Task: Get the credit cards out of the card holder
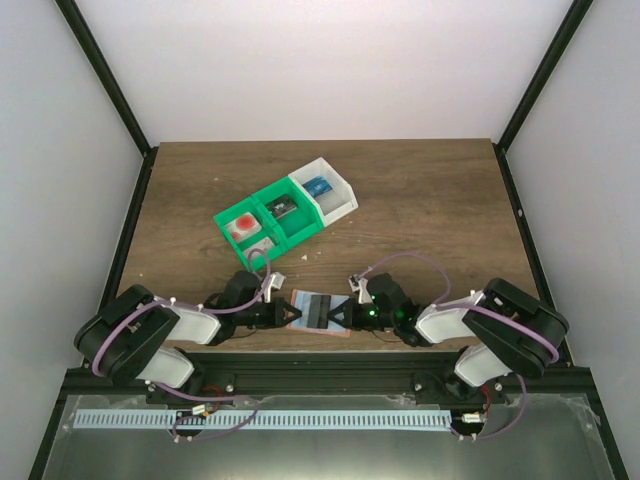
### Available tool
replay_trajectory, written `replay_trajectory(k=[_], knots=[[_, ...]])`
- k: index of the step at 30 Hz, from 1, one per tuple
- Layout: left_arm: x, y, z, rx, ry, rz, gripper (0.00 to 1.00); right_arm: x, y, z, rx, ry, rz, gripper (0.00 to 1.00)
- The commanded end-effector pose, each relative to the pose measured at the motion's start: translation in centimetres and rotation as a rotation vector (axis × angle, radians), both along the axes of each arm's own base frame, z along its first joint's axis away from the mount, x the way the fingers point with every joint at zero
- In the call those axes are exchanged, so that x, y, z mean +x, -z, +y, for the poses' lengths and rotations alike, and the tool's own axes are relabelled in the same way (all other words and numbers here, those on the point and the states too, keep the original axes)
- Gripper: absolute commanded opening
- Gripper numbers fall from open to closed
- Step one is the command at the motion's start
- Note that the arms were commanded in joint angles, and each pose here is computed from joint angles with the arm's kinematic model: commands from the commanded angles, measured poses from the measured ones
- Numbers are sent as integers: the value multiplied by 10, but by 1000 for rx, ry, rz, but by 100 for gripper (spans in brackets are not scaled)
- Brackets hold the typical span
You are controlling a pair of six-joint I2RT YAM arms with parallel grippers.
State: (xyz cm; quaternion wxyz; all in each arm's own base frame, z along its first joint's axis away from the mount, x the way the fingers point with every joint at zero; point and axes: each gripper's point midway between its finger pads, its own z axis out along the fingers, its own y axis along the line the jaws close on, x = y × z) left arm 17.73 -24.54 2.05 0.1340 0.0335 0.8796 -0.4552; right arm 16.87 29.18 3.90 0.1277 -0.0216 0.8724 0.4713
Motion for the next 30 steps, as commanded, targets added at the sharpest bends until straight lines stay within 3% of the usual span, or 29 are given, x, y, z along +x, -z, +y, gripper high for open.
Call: replay_trajectory(k=[1, 11, 18, 25, 30], knots=[[-9, 24, 13, 100, -16, 55, 2, 5, -3, -4, -18, 3, -32, 1], [-5, 16, 13, 84, -41, 41, 6, 2, -9, -30, -78, 70, -53, 1], [8, -9, 2, 34, -37, -17, 17, 4, -28, -49, -86, 143, -107, 1], [27, -48, -12, 25, 6, -129, 35, 5, -61, -52, -29, 171, -149, 0], [37, -91, -19, -1, 49, -281, 38, 7, -90, -49, 18, 185, -152, 0]])
